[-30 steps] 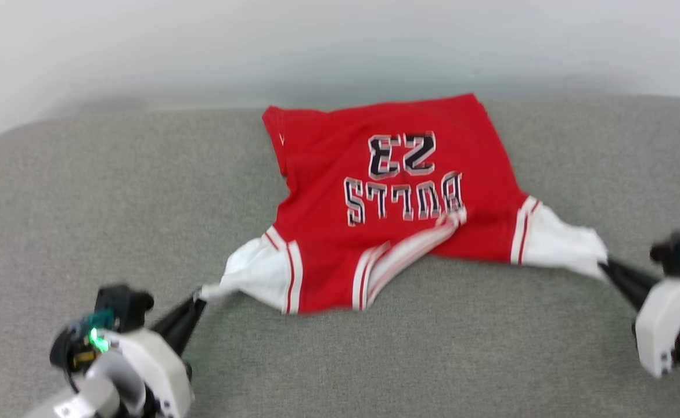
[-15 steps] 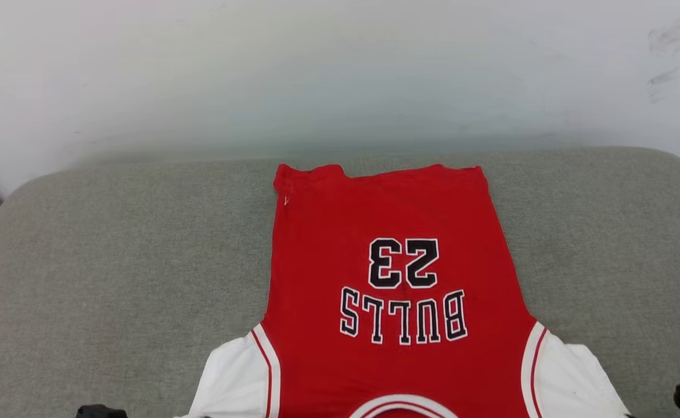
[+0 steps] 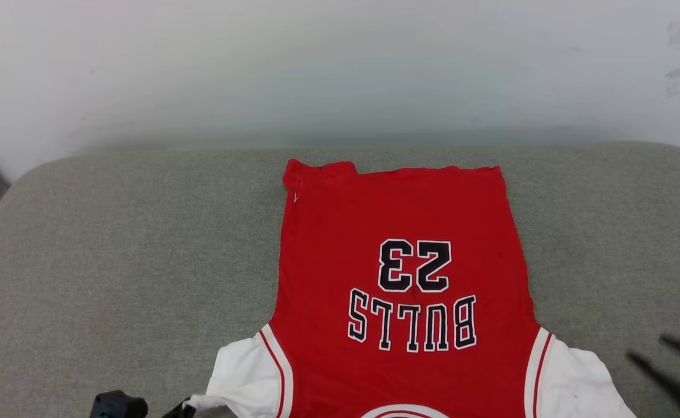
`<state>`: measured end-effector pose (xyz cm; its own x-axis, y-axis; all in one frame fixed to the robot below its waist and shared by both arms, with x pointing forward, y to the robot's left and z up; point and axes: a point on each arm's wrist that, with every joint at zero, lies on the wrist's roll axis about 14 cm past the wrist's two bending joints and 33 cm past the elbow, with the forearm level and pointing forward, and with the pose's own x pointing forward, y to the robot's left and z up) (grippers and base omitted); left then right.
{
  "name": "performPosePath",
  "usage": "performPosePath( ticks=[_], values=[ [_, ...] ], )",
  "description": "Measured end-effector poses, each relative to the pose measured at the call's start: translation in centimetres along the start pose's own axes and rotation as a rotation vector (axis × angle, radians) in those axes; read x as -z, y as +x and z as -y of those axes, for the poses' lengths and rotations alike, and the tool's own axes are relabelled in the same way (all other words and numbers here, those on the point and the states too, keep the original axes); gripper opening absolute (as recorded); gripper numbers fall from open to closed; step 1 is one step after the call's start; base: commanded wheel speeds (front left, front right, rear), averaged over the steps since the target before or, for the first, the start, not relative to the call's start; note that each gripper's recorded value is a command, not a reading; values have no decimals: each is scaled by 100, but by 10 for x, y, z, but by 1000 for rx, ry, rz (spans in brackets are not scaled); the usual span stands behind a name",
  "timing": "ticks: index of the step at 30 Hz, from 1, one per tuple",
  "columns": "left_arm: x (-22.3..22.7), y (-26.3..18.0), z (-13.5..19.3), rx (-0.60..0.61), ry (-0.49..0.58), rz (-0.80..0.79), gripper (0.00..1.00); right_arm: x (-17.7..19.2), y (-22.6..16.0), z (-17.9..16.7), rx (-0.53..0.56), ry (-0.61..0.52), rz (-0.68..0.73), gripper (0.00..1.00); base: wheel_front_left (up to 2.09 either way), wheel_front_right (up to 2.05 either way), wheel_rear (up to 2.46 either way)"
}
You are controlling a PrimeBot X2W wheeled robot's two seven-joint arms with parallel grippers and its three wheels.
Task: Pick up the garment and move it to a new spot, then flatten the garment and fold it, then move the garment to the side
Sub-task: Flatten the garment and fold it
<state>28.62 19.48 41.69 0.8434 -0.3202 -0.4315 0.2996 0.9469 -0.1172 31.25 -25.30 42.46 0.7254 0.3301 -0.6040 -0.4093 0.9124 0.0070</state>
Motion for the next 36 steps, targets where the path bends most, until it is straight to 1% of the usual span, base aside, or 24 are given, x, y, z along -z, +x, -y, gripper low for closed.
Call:
performPosePath(
  ticks=[1,3,5,7,9,11,14,15,16,17,18,19,21,24,27,29,31,33,36],
  values=[
    [-4,2,2,5,9,12,0,-20,1,7,11,-17,45,100,0,0,0],
    [-16,8,4,10,19,41,0,-75,1,28,53,-60,176,100,0,0,0],
    [-25,13,8,20,32,62,0,-129,-2,40,79,-118,287,100,0,0,0],
    [-33,19,10,27,41,77,0,-170,-2,47,97,-170,354,100,0,0,0],
    [-41,25,11,32,48,95,0,-205,2,52,112,-211,390,100,0,0,0],
    [-48,32,12,34,52,108,0,-231,11,54,112,-230,398,100,0,0,0],
    [-53,44,11,40,68,108,0,-255,35,61,124,-248,349,100,0,0,0],
    [-54,53,13,49,82,103,0,-266,55,66,128,-247,299,100,0,0,0],
    [-54,53,13,49,82,103,0,-266,55,66,128,-247,299,100,0,0,0],
    [-56,66,12,50,84,106,0,-266,96,70,114,-206,168,100,0,0,0],
    [-54,73,11,48,85,97,0,-255,125,71,99,-180,48,100,0,0,0],
    [-54,73,11,48,85,97,0,-255,125,71,99,-180,48,100,0,0,0],
    [-52,80,9,40,83,89,0,-244,152,75,93,-139,-68,100,0,0,0],
    [-47,88,2,26,96,69,0,-235,190,71,79,-111,-174,100,0,0,0],
    [-43,96,-2,16,97,58,0,-213,225,68,67,-77,-292,100,0,0,0],
    [-42,100,-5,7,99,54,0,-201,246,68,60,-45,-342,100,0,0,0],
    [-39,103,-8,-1,103,42,0,-187,264,64,54,-39,-392,100,0,0,0],
    [-35,105,-10,-8,106,30,0,-169,282,55,25,-18,-440,100,0,0,0],
    [-30,105,-13,-19,112,12,0,-142,299,45,0,-18,-506,100,0,0,0]
  ],
)
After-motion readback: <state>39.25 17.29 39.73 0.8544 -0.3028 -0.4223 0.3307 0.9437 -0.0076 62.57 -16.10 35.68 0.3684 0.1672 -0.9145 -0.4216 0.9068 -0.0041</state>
